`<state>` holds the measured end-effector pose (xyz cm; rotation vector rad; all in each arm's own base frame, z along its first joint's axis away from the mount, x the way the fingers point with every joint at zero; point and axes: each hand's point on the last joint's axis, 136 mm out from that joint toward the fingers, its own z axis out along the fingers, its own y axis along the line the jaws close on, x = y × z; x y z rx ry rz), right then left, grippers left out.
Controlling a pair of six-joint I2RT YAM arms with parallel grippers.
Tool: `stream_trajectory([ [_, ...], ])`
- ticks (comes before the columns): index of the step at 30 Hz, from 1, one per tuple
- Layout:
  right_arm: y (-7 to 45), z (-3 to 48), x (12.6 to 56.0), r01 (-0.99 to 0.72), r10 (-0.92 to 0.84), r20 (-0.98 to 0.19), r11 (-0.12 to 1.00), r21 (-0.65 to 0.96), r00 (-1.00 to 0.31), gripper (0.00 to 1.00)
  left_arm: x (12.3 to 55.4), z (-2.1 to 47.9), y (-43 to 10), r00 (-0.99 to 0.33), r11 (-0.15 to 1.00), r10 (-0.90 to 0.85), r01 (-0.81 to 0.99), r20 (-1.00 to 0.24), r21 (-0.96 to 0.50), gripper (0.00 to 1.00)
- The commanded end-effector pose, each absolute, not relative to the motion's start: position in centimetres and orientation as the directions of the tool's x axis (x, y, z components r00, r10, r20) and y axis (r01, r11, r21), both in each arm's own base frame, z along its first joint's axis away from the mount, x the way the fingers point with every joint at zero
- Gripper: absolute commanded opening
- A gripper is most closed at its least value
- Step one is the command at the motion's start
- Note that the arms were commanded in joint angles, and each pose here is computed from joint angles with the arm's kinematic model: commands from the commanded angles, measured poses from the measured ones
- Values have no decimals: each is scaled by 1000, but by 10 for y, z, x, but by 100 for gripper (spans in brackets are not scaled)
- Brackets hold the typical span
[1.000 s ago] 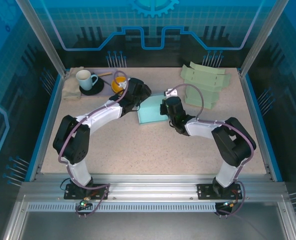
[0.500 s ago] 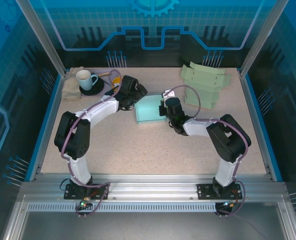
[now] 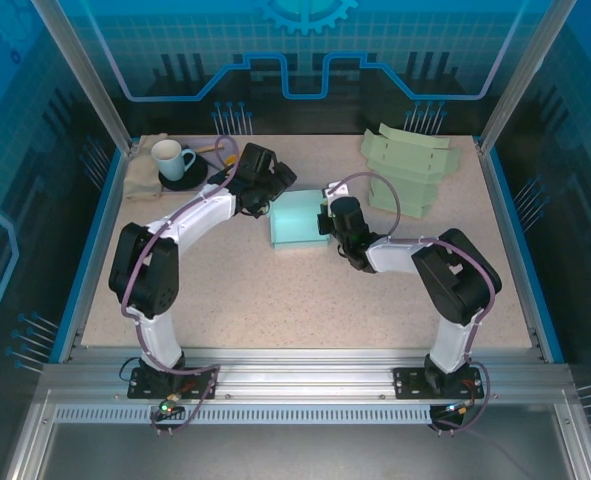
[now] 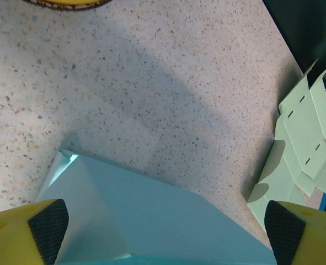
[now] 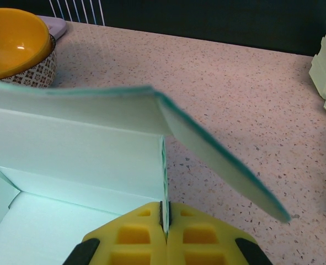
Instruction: Fold the paper box
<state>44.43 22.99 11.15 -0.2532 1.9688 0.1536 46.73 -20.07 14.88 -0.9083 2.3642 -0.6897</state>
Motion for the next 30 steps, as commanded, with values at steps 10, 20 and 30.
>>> stream_trajectory([
  [10, 235, 115, 436, -256, -98, -917, 967, 5, -386, 0, 441, 126, -241, -682, 640, -700, -466, -213, -610, 87],
  [20, 218, 90, 415, -206, -97, -861, 979, 9, -499, 4, 411, 97, -228, -703, 711, -660, -471, -265, -523, 78],
  [30, 223, 91, 392, -281, -83, -833, 955, 89, -546, 4, 394, 82, -218, -705, 728, -653, -483, -278, -486, 78],
])
